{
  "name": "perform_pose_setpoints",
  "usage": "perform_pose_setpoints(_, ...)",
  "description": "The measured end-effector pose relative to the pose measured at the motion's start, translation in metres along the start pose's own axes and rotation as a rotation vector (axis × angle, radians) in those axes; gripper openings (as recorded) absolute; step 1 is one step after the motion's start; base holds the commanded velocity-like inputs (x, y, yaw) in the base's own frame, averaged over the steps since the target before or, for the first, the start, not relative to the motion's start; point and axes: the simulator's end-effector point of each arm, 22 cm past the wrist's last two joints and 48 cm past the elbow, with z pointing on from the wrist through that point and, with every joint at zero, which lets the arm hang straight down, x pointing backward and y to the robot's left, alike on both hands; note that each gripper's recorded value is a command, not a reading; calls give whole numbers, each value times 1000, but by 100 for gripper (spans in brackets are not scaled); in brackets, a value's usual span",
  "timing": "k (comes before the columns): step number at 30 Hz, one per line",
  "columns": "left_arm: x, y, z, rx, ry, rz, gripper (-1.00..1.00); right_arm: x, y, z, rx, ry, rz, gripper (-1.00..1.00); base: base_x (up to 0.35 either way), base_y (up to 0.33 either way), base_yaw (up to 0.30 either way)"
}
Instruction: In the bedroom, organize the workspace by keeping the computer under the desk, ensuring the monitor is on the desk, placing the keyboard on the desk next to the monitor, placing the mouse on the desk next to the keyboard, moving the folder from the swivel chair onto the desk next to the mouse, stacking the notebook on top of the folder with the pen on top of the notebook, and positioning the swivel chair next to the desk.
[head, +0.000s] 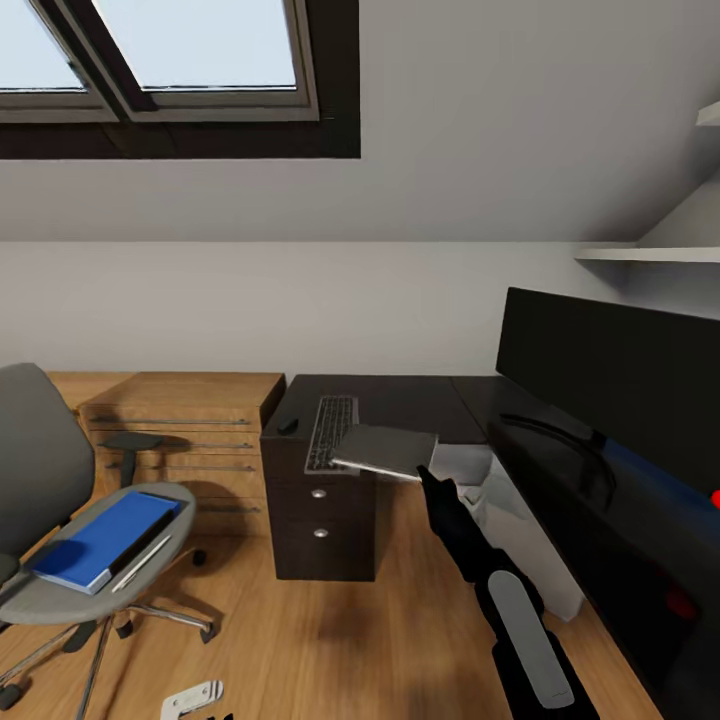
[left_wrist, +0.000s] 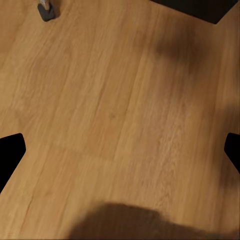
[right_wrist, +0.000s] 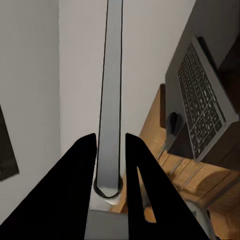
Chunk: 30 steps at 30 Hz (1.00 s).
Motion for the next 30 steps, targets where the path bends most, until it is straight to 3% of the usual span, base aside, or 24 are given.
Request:
perform_pose_setpoints(7, 0, 0, 0, 0, 1, 1, 100, -31, -7, -1, 33, -135, 19, -100, 330, 14, 0)
perform_pose_setpoints(13, 0, 0, 0, 0, -1, 0, 100, -32, -50, -4, 124, -175, 33, -100, 332, 89, 0)
perform_pose_setpoints(21, 0, 1, 0, -1, -1, 0, 100, -37, -50, -5, 123, -192, 29, -100, 332, 70, 0)
perform_pose_setpoints(26, 0, 1, 0, -1, 0, 0, 100, -60, -51, -10, 125, -291, 20, -100, 331, -10, 0)
perform_pose_setpoints(30, -2, 1, 0, -1, -11, 0, 100, -66, -54, -13, 132, -316, 15, -100, 277, -148, 0)
